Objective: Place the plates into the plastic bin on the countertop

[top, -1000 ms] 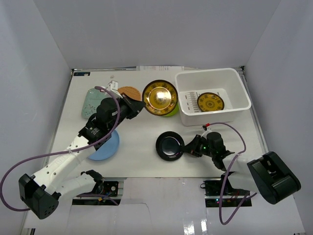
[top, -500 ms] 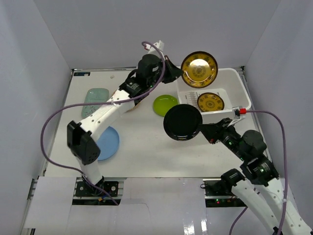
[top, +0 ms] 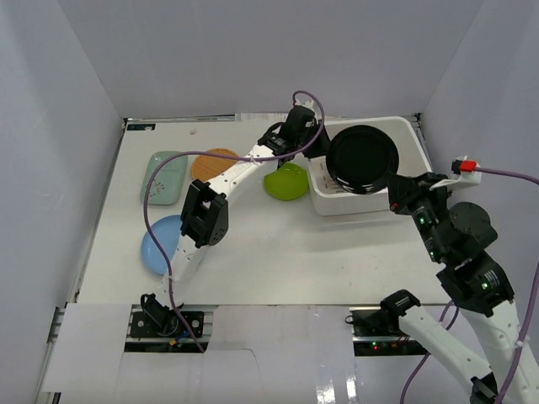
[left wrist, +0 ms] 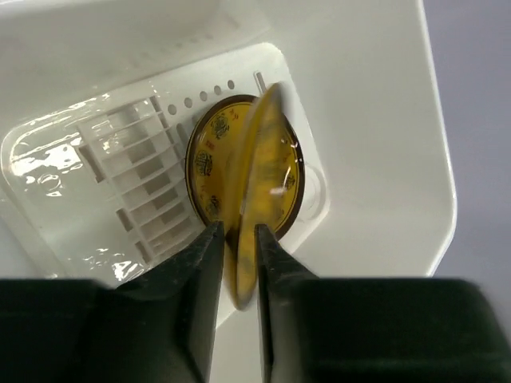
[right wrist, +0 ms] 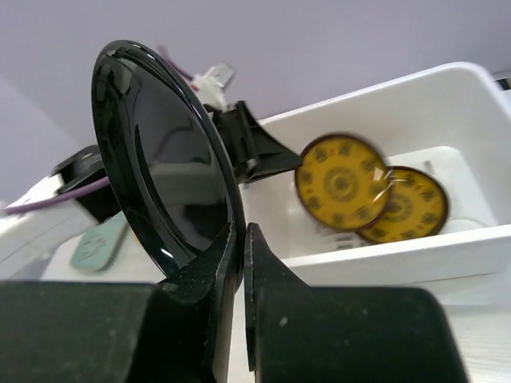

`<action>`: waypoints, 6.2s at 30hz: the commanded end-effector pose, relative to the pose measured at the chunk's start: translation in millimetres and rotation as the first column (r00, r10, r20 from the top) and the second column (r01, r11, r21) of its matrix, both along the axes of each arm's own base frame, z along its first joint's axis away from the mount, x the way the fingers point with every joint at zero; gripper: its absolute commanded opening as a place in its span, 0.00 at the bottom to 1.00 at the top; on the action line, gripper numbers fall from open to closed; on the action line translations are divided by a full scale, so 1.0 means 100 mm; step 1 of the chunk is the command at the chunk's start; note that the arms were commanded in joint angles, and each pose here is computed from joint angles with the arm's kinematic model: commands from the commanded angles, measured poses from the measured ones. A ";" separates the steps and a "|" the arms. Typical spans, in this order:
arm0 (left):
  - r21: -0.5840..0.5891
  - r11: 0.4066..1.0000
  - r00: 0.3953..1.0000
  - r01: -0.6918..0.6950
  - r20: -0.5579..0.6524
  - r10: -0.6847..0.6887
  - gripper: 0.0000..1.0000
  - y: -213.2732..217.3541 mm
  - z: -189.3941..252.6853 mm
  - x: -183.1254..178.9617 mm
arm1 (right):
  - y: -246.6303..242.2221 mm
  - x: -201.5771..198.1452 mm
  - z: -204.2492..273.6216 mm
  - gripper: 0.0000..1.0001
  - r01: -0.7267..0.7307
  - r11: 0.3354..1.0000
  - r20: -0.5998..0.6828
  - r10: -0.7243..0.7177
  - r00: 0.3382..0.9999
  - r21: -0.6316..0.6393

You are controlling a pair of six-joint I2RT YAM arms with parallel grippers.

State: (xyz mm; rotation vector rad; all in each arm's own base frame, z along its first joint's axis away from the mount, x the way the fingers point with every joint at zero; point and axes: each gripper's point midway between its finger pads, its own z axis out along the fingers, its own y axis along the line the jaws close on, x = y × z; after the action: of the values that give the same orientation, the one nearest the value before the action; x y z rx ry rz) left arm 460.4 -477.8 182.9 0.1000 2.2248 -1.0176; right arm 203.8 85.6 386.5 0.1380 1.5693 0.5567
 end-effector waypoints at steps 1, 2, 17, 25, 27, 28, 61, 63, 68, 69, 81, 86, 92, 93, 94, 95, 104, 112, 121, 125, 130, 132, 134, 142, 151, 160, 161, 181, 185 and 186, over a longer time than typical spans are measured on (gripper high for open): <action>-0.078 0.995 0.998 0.065 0.011 -0.064 0.36 -0.10 0.41 -0.18 | -0.24 0.33 0.33 0.08 0.209 0.978 0.085 -0.206 0.975 -0.021; -0.091 0.993 0.997 0.069 0.028 -0.067 0.54 -0.09 0.52 -0.19 | -0.31 0.39 0.35 0.08 0.259 0.965 0.090 -0.254 0.963 -0.042; -0.289 0.920 0.925 -0.265 0.194 0.327 0.83 1.90 1.92 0.04 | -0.30 1.30 0.13 0.08 0.229 0.966 0.006 -0.230 0.973 -0.123; -0.119 0.908 0.916 -0.402 -0.044 0.400 0.78 2.51 0.38 -0.63 | -0.16 1.97 -0.96 0.08 0.021 0.998 -0.278 -0.036 0.960 -0.055; -0.098 0.904 0.907 -0.417 -0.114 0.406 0.78 2.55 -0.01 -0.77 | -0.12 2.08 -1.17 0.08 -0.013 0.999 -0.335 0.001 0.942 -0.032; -0.095 0.905 0.905 -0.416 -0.138 0.401 0.78 2.54 -0.11 -0.81 | -0.11 2.12 -1.24 0.08 -0.018 0.999 -0.354 0.007 0.935 -0.028; 0.021 0.822 0.812 -0.570 -0.139 0.567 0.00 2.28 -0.98 -0.45 | 1.76 0.03 -1.46 0.77 -0.554 0.823 -0.242 0.566 0.788 0.122; -0.056 0.812 0.814 -0.581 -0.061 0.578 0.00 2.40 -0.44 -0.51 | 1.83 0.01 -1.50 0.78 -0.548 0.827 -0.255 0.561 0.787 0.126; -0.120 0.773 0.765 -0.623 0.113 0.634 0.00 2.87 0.57 -0.80 | 2.02 0.17 -1.45 0.75 -0.482 0.865 -0.247 0.502 0.829 0.141; -0.130 0.754 0.743 -0.644 0.133 0.657 0.00 2.99 0.72 -0.86 | 2.02 0.22 -1.42 0.73 -0.449 0.881 -0.239 0.473 0.848 0.150; -0.362 0.581 0.493 -0.729 0.311 0.812 0.00 4.18 2.02 -2.02 | 3.54 -0.05 -2.33 0.84 -0.692 0.715 -0.473 0.646 0.598 0.102; -0.416 0.663 0.576 -0.623 0.330 0.748 0.00 4.05 2.25 -2.25 | 4.05 -0.03 -2.79 0.95 -0.719 0.692 -0.559 0.622 0.549 0.065; -0.433 0.700 0.618 -0.568 0.337 0.710 0.00 3.99 2.31 -2.39 | 4.57 -0.08 -3.30 0.88 -0.749 0.662 -0.636 0.591 0.496 0.031; -0.434 0.710 0.631 -0.554 0.338 0.699 0.00 3.96 2.31 -2.41 | 4.60 -0.09 -3.49 0.87 -0.745 0.667 -0.661 0.569 0.489 0.022; -0.433 0.713 0.633 -0.552 0.338 0.696 0.00 3.96 2.31 -2.41 | 4.64 -0.08 -3.51 0.84 -0.740 0.672 -0.665 0.563 0.492 0.022; -0.432 0.717 0.637 -0.548 0.340 0.692 0.00 3.94 2.31 -2.41 | 4.66 -0.05 -3.53 0.63 -0.724 0.689 -0.661 0.549 0.512 0.012; -0.486 0.757 0.692 -0.436 0.358 0.627 0.00 3.79 2.59 -2.55 | 4.02 0.21 -2.70 0.08 -0.586 0.804 -0.485 0.472 0.736 -0.106; -0.563 0.813 0.826 -0.149 0.381 0.415 0.00 3.24 2.88 -2.69 | 1.84 1.10 -0.99 0.08 -0.198 0.974 -0.176 0.177 0.968 -0.108; -0.557 0.828 0.922 -0.066 0.283 0.264 0.00 2.63 2.63 -2.18 | -0.53 1.63 -1.18 0.08 0.266 0.942 -0.236 -0.311 0.921 -0.202; -0.496 0.867 0.933 -0.047 0.288 0.215 0.00 2.20 2.56 -1.96 | -0.80 1.71 -1.49 0.08 0.287 0.930 -0.325 -0.352 0.878 -0.231; -0.405 0.911 0.947 -0.073 0.259 0.192 0.00 1.65 2.31 -1.49 | -0.85 1.76 -1.67 0.24 0.266 0.931 -0.383 -0.347 0.856 -0.248; -0.376 0.924 0.951 -0.075 0.251 0.180 0.00 1.47 2.22 -1.37 | -0.79 1.79 -1.69 0.59 0.232 0.943 -0.398 -0.314 0.862 -0.240; -0.335 0.938 0.957 -0.091 0.232 0.176 0.00 1.26 2.05 -1.16 | -0.85 1.79 -1.65 0.76 0.243 0.946 -0.401 -0.312 0.861 -0.214; -0.171 0.984 0.988 -0.057 0.130 0.080 0.00 0.42 1.31 -0.64 | -1.10 1.53 -0.72 0.66 0.347 0.937 -0.213 -0.349 0.913 -0.044; -0.057 0.998 0.996 -0.039 0.076 0.043 0.53 0.01 0.75 -0.45 | -0.99 1.16 -0.19 0.72 0.296 0.954 -0.070 -0.299 0.952 -0.042; -0.042 0.957 0.913 -0.286 0.290 0.286 0.93 1.37 1.79 -0.22 | -0.27 0.94 -0.03 0.77 -0.074 0.997 -0.023 0.074 0.997 0.000; -0.040 0.948 0.908 -0.316 0.278 0.314 0.92 1.56 1.75 -0.23 | -0.19 0.93 -0.10 0.77 -0.105 0.994 -0.035 0.105 0.994 0.006; 0.045 0.557 0.541 -0.829 -0.185 0.820 0.80 3.99 -1.00 -0.52 | 1.71 0.07 -0.86 0.75 -0.654 0.755 -0.160 0.641 0.750 -0.042; 0.042 0.553 0.531 -0.832 -0.231 0.815 0.79 3.99 -1.31 -0.39 | 2.11 -0.07 -1.04 0.75 -0.702 0.710 -0.194 0.683 0.704 -0.050; 0.020 0.557 0.539 -0.830 -0.228 0.811 0.79 3.98 -1.32 -0.31 | 2.19 -0.13 -1.06 0.74 -0.719 0.693 -0.197 0.700 0.687 -0.046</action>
State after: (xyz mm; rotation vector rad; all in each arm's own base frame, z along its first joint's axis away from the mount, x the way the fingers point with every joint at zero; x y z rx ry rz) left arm 404.9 -76.1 41.4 -1.0747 2.0818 -0.4731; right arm 189.6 285.6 273.6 -0.5707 1.8633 1.0780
